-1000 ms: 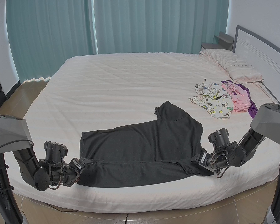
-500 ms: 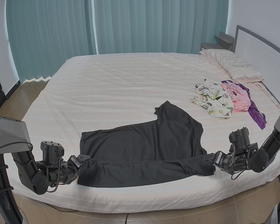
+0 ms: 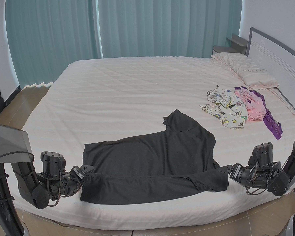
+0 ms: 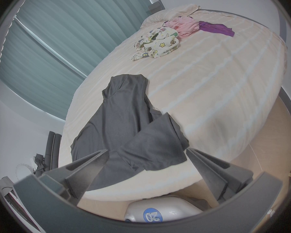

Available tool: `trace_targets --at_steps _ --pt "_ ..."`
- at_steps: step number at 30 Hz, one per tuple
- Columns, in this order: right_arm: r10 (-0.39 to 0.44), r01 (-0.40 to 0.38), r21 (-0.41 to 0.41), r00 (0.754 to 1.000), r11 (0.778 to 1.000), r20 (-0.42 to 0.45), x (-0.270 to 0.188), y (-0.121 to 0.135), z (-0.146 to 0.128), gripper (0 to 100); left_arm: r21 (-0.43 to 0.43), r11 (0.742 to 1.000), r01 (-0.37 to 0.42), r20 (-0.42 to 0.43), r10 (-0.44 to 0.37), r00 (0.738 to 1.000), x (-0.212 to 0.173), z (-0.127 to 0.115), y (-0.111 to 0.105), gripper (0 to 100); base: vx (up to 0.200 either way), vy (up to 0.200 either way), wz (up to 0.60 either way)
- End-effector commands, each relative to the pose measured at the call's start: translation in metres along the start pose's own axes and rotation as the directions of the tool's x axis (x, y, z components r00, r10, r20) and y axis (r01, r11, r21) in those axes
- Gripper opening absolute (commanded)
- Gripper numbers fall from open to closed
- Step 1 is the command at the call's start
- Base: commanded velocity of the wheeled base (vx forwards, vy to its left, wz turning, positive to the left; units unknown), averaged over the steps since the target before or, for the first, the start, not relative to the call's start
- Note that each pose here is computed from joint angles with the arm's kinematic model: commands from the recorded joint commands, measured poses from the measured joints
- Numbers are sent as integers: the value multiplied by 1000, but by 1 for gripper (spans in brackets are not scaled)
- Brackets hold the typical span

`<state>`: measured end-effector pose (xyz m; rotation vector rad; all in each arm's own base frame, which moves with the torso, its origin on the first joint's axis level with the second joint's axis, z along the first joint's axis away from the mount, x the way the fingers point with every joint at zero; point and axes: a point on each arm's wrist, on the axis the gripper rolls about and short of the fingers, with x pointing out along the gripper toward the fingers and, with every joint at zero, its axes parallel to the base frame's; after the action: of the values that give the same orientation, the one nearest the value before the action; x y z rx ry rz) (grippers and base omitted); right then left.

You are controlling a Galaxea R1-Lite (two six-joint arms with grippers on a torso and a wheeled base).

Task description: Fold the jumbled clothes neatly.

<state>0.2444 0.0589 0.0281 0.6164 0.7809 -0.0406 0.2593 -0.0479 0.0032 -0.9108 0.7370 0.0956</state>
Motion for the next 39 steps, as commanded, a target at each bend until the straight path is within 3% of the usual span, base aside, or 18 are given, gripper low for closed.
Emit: trace_targets --at_steps 1,6,9,11,19,23,33,34,39 --pt "0 0 -3 1000 1000 -4 -3 -1 -2 100 1 1000 -5 -3 5 1000 -1 -1 1 100 200 0 0" --pt "-3 3 -16 1000 1000 -9 -3 -1 -3 100 53 999 -8 -15 9 1000 -11 -4 3 100 40 0 0" --pt "-10 10 -20 1000 1000 -19 -3 -3 -6 100 147 989 -29 -50 37 998 -19 -11 11 100 0 0 0" --pt "-13 12 -37 999 999 -31 -3 -4 -8 100 247 968 -49 -89 73 993 -22 -17 21 100 0 0 0" --pt "-11 9 -48 999 999 -46 -3 -4 -11 100 399 915 -68 -187 154 970 -18 -36 48 100 0 0 0" --pt "-11 9 -48 999 999 -48 -3 -4 -12 100 441 895 -69 -181 163 970 -13 -41 57 100 0 0 0" --pt "5 -9 -50 998 999 -67 -4 -4 -13 100 464 881 -95 -125 171 977 -5 -47 65 100 0 0 0" --pt "5 -9 -50 998 999 -67 -4 -4 -13 100 462 882 -95 -125 171 977 -5 -47 65 0 0 0 0" --pt "9 -12 -50 998 999 -66 -5 -3 -13 100 469 872 -138 -90 202 975 -5 -47 65 0 0 0 0"
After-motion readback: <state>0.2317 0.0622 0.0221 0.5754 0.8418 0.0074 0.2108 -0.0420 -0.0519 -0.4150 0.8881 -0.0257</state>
